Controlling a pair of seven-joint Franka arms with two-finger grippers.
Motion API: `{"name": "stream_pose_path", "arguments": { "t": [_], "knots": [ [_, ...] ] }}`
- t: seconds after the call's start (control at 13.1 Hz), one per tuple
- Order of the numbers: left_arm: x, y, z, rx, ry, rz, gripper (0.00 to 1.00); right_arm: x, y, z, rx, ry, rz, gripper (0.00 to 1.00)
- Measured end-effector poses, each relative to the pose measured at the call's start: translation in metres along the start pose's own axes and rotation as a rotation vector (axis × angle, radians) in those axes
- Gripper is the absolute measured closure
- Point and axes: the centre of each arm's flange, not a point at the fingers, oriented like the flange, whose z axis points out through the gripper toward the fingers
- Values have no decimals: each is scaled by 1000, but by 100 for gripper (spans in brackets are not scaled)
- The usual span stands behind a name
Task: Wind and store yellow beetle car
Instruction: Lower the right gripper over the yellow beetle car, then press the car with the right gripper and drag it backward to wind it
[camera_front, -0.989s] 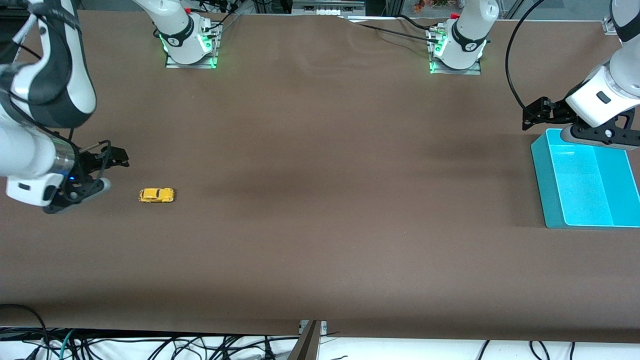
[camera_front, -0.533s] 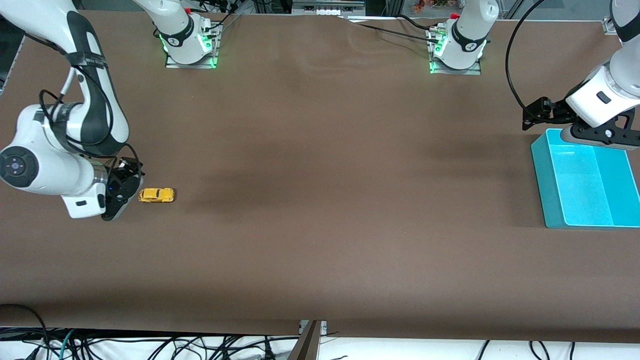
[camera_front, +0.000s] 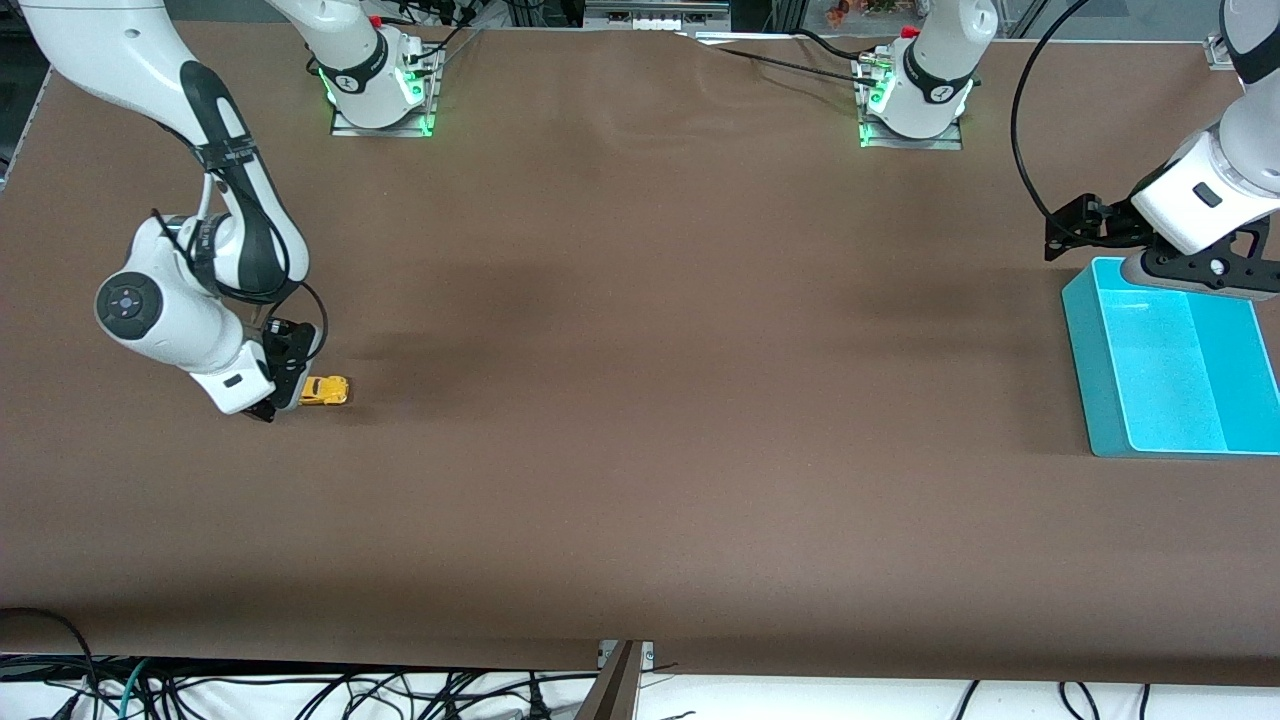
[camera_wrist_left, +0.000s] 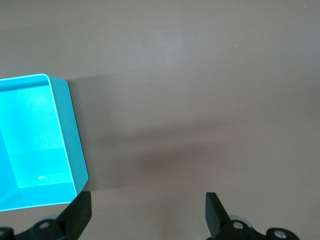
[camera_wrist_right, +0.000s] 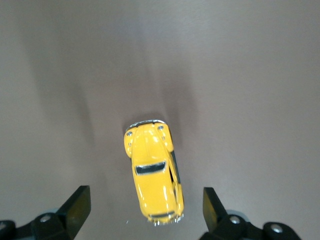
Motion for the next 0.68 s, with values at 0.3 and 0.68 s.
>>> {"name": "stream_pose_path", "arguments": {
  "t": [0.3,0.68],
  "knots": [
    [0,0,0,0,0,0,0,-10,-16,21,-60,7,-88,1],
    [0,0,0,0,0,0,0,-26,-15,27,-70,4,-127,21]
  ]
}}
